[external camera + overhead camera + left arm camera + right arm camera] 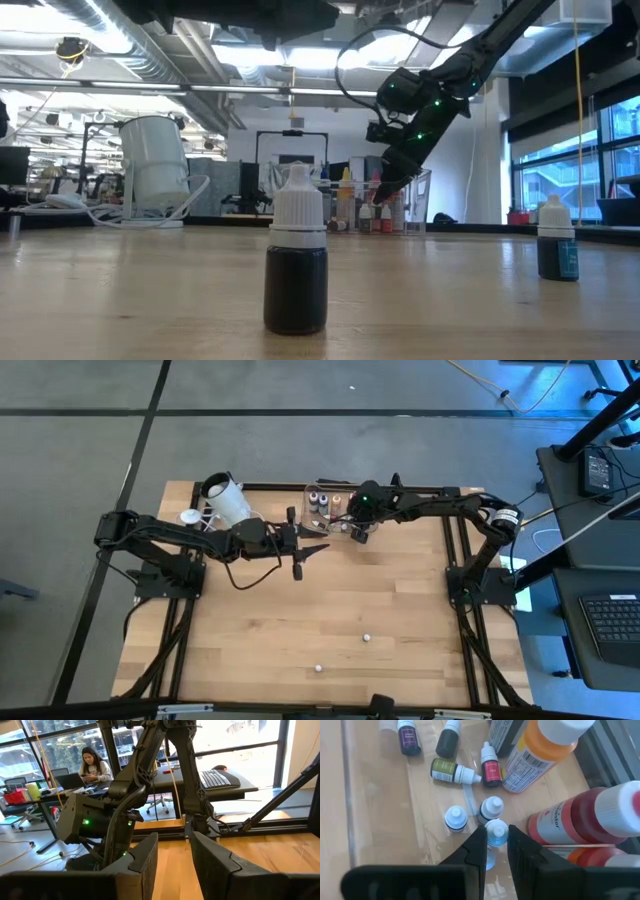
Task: Pick & Place food coloring
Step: Put the top small red food coloring bottle into the transparent container, then put the small blue food coloring bottle into the transparent container
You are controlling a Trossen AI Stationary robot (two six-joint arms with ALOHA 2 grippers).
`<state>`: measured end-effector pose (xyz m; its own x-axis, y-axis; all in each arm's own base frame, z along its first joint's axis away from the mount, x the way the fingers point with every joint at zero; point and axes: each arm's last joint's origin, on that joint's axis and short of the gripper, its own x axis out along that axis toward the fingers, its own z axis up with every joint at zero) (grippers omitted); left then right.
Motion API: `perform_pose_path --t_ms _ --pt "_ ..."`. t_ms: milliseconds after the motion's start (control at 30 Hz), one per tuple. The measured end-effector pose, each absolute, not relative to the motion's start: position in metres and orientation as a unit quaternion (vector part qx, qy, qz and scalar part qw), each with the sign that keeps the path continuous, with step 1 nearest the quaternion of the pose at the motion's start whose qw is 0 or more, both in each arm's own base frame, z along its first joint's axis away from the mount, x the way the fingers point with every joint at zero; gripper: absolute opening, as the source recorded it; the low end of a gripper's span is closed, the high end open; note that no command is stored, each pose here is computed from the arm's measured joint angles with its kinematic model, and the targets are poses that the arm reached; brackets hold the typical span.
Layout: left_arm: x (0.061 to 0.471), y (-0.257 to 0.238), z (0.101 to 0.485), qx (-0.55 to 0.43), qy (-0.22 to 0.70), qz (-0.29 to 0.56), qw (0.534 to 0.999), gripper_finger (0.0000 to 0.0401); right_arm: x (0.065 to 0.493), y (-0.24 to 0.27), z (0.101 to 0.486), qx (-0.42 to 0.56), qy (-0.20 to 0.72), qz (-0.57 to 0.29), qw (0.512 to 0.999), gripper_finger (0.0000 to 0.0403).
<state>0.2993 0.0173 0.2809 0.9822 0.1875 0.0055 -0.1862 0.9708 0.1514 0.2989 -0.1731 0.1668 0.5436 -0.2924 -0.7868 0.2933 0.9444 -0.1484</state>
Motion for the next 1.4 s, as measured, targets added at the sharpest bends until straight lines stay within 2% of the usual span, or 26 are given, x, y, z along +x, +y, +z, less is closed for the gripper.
perform_pose_path --t_ms 167,467,667,833,900,1100,1233,1400 --pt "0.299 0.017 0.281 0.076 0.005 0.094 0.993 0.0112 0.299 -0.173 0.167 0.000 0.448 -0.166 0.879 0.0072" --pt "0.299 0.017 0.281 0.076 0.005 0.094 0.993 0.0115 0.299 -0.173 0.167 0.000 0.448 -0.167 0.879 0.0116" --pt "0.299 0.017 0.281 0.076 0.005 0.094 0.993 0.0112 0.299 -0.173 0.168 -0.001 0.446 -0.167 0.879 0.0121" --pt "0.299 0.017 0.281 0.076 0.006 0.094 0.993 0.0115 0.297 -0.166 0.208 -0.020 0.406 -0.169 0.898 0.0121" --pt "0.299 0.017 0.281 0.076 0.006 0.094 0.993 0.0115 0.294 -0.153 0.229 -0.038 0.382 -0.148 0.911 0.0121" --pt "0.299 0.017 0.281 0.076 0.006 0.094 0.993 0.0112 0.281 -0.075 0.270 -0.098 0.335 0.015 0.937 0.0122" --pt "0.300 0.014 0.281 0.076 0.006 0.086 0.993 0.0114 0.264 -0.027 0.261 -0.086 0.326 0.076 0.938 0.0122" --pt "0.300 0.010 0.280 0.076 0.006 0.076 0.994 0.0115 0.245 0.013 0.225 -0.074 0.280 0.124 0.949 0.0122"
